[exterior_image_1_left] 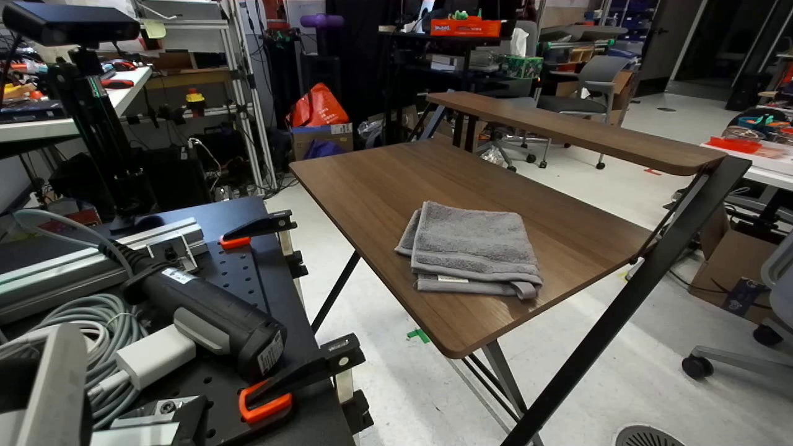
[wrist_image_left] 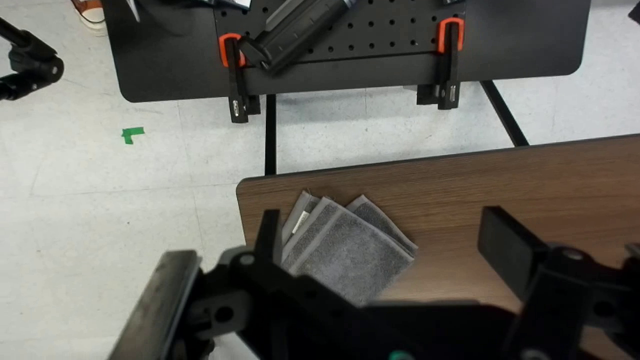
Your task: Move the cloth
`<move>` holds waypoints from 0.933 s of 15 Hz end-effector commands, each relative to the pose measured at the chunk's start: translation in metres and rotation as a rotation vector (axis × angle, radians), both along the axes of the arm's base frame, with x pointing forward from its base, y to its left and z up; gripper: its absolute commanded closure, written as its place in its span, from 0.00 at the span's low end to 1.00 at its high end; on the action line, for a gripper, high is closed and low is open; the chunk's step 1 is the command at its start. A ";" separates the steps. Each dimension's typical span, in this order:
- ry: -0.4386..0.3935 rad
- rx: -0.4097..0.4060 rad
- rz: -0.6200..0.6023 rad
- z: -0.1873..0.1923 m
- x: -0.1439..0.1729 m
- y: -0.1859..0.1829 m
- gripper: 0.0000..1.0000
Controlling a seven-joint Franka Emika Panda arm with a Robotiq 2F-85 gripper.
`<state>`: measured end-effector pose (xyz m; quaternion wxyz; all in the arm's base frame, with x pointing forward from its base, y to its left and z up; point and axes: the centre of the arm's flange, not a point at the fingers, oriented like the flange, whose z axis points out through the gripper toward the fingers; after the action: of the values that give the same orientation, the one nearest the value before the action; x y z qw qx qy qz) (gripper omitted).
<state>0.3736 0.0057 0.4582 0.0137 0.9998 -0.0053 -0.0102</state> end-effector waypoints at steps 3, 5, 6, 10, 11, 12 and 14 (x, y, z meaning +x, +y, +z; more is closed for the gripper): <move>-0.048 -0.008 -0.060 -0.052 0.069 0.018 0.00; -0.077 0.004 -0.086 -0.075 0.094 0.022 0.00; -0.096 0.006 -0.102 -0.087 0.106 0.024 0.00; -0.099 0.034 -0.155 -0.132 0.143 0.014 0.00; -0.104 0.027 -0.168 -0.142 0.151 0.011 0.00; -0.096 0.028 -0.181 -0.155 0.160 0.006 0.00; -0.075 0.032 -0.208 -0.179 0.177 -0.003 0.00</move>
<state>0.5122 0.0132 0.3081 0.0018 0.9958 -0.0871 0.0299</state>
